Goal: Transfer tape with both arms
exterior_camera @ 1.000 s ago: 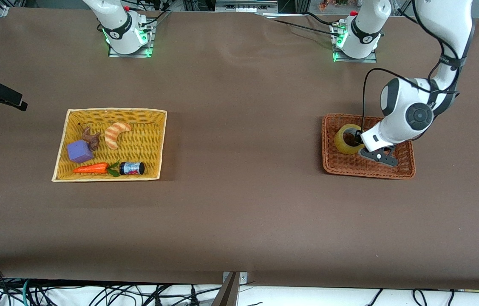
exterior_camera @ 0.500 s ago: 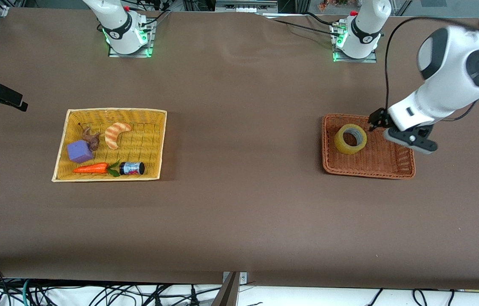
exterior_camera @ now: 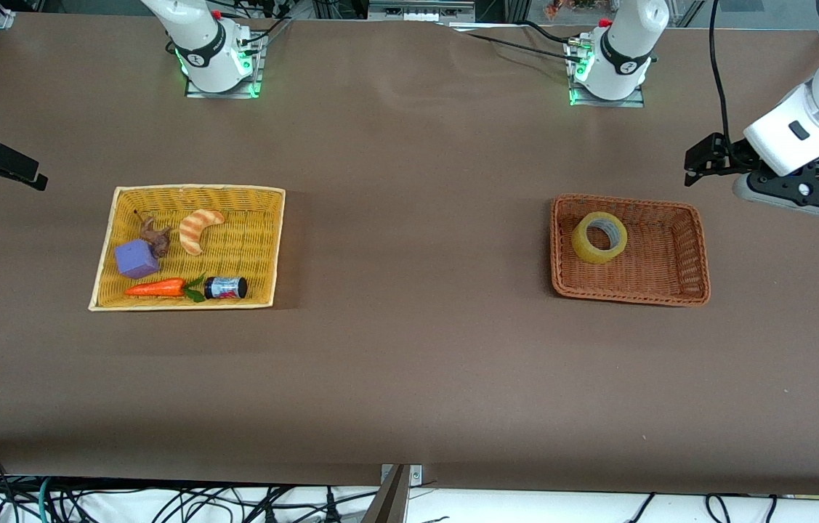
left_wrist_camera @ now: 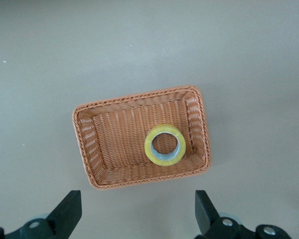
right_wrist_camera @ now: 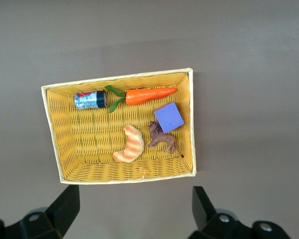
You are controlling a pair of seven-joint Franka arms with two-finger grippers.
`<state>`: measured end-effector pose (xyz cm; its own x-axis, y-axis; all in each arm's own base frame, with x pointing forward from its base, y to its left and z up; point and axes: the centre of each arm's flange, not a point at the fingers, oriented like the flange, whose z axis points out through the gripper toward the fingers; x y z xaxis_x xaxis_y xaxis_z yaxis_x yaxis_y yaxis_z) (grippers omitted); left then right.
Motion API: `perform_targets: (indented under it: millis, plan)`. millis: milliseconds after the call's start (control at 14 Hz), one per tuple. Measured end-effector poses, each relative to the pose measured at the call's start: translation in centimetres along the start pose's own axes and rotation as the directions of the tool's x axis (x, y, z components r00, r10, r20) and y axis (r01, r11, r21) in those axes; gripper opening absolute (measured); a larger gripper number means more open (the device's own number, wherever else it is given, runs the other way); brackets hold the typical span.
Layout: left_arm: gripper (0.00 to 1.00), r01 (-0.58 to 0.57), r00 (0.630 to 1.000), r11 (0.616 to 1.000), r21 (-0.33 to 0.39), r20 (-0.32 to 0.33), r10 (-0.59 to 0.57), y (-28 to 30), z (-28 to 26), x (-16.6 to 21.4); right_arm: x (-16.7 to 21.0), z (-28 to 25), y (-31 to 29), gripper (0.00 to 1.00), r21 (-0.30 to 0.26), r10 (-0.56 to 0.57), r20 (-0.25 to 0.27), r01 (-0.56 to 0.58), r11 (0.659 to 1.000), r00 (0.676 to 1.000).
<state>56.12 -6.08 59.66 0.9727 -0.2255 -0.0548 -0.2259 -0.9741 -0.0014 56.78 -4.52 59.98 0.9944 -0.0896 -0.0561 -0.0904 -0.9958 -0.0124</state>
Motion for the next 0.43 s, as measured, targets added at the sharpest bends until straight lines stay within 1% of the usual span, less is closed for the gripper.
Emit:
perform_targets:
  millis: [214,429]
  plan:
    - [1.0,0.001,1.0,1.0,0.003,-0.014,-0.001,0.11,-0.61,0.4,0.0,0.0,0.0,1.0,0.0,0.0,0.0,0.0,1.0,1.0]
    - [1.0,0.0,1.0,1.0,0.001,0.005,0.0,0.36,-0.29,0.38,0.0,0.0,-0.01,1.0,0.0,0.0,0.0,0.0,1.0,1.0]
